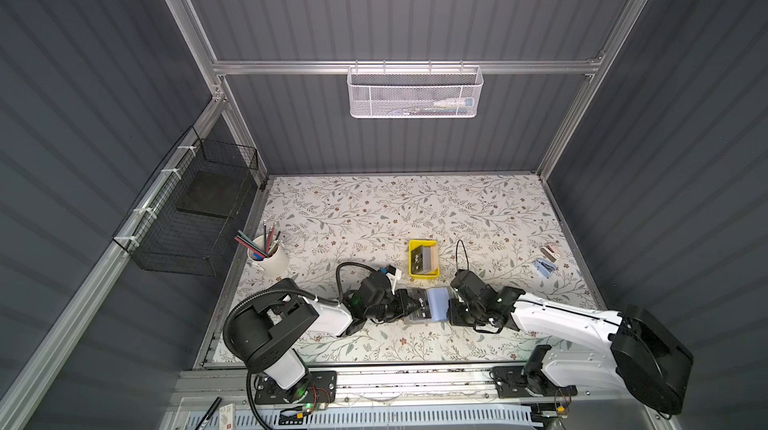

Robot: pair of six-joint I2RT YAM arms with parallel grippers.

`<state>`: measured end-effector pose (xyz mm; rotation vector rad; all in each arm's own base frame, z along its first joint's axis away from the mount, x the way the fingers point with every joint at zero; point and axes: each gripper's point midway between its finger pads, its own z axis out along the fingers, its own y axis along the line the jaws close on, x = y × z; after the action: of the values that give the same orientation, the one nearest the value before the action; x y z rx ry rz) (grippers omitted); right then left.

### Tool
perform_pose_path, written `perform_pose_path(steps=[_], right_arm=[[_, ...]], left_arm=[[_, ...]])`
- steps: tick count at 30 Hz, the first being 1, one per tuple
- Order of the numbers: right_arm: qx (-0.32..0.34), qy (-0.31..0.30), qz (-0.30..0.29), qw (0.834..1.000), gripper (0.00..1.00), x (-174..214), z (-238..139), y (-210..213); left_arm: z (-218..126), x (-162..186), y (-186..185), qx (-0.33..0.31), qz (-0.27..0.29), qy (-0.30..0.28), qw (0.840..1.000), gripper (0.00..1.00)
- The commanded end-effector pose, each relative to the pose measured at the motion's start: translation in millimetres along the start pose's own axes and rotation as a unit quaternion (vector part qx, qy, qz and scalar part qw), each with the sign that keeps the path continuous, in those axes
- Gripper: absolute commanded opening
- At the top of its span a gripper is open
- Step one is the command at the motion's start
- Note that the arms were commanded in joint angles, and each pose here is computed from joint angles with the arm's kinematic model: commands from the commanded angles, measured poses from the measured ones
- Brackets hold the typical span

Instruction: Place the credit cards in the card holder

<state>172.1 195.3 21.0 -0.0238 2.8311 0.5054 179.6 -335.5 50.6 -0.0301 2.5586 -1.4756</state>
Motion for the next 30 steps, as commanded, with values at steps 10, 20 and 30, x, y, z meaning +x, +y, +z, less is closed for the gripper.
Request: perform_pose_path(steps=[10, 20, 30], right_arm=[[0.031, -0.022, 0.002, 0.999, 0.16, -5.0, -15.3, -11.8], [0.027, -0.022, -0.006, 0.999, 0.16, -10.7, -14.7, -4.9], [0.066, -0.016, 0.009, 0.998, 0.17, -5.4, -7.6, -22.3]], left_arm=[[10.4, -2.3, 0.8, 0.006, 0.007, 0.0, 1.0, 0.01], [12.7, -1.9, 1.4, 0.015, -0.003, 0.0, 1.0, 0.0], [15.2, 3.7, 10.5, 0.01, -0.031, 0.01, 0.999, 0.0]])
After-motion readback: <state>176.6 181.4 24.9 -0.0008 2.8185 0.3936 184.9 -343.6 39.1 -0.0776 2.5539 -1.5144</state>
